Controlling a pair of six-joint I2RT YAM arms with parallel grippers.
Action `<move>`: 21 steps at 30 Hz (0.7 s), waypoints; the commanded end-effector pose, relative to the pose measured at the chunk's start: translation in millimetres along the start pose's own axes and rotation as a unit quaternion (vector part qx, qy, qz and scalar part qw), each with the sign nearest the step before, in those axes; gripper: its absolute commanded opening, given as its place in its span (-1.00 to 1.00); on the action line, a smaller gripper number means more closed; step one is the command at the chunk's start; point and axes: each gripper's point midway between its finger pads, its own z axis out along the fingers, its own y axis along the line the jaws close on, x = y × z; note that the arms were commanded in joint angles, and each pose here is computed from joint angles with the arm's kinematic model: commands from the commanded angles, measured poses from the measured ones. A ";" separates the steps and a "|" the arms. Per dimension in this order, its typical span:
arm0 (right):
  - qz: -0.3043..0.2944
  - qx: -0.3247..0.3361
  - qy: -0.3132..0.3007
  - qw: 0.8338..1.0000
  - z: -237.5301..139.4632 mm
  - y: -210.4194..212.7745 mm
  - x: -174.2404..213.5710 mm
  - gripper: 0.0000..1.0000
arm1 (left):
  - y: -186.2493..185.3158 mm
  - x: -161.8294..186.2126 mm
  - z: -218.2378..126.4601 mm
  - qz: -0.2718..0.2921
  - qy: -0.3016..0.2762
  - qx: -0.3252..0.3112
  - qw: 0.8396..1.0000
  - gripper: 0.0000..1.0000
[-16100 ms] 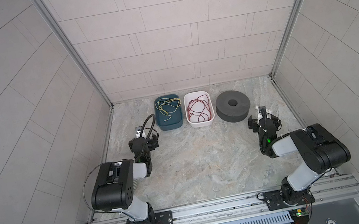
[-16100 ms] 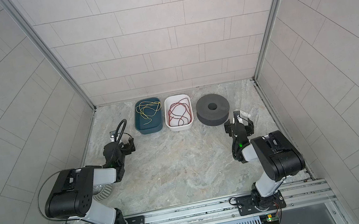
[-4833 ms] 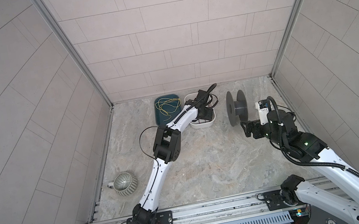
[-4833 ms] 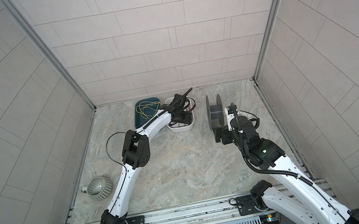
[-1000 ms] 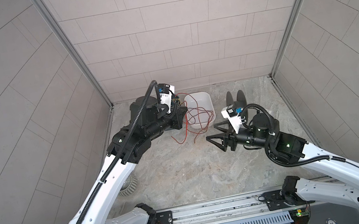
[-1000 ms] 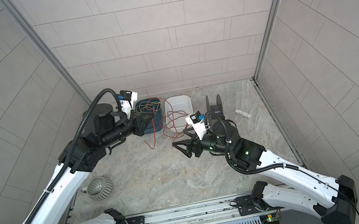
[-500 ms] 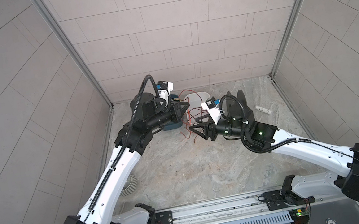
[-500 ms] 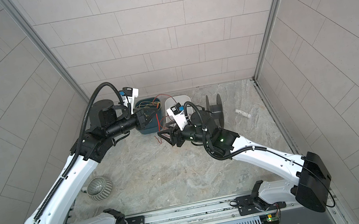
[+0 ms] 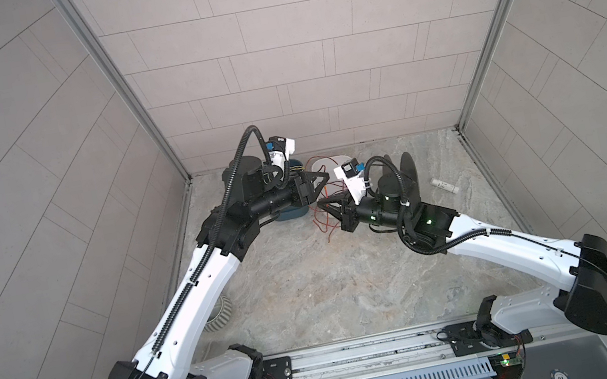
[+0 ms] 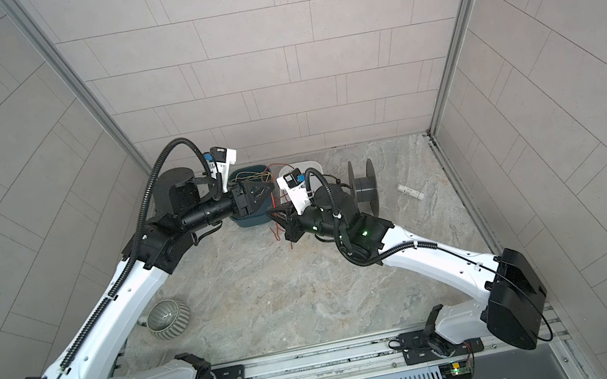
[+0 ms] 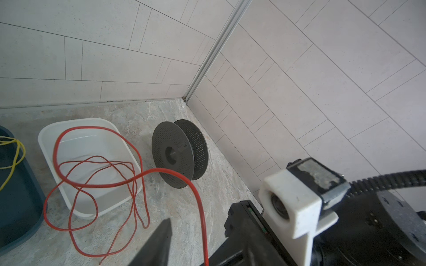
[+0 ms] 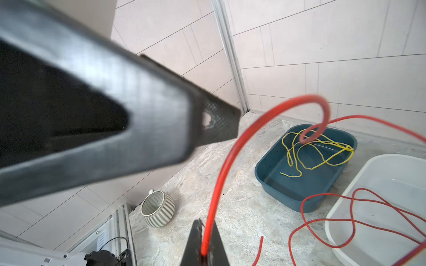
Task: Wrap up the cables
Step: 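Raise the red cable high with both grippers, stretching it between them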
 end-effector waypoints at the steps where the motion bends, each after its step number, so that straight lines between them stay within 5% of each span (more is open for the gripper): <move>1: 0.020 0.059 -0.055 0.997 -20.4 -13.0 -28.1 -1.00 | 7.0 -7.1 -9.4 -0.012 -0.018 -0.029 0.999 0.58; 9: 0.050 0.122 -0.165 0.977 -56.9 -34.1 -65.6 -1.00 | 17.6 -25.3 -50.2 -0.086 -0.105 -0.049 0.990 0.63; 21: 0.023 -0.037 -0.304 0.952 -55.5 14.9 -113.4 -1.00 | 33.5 -24.7 -44.3 -0.294 -0.163 0.079 0.939 0.57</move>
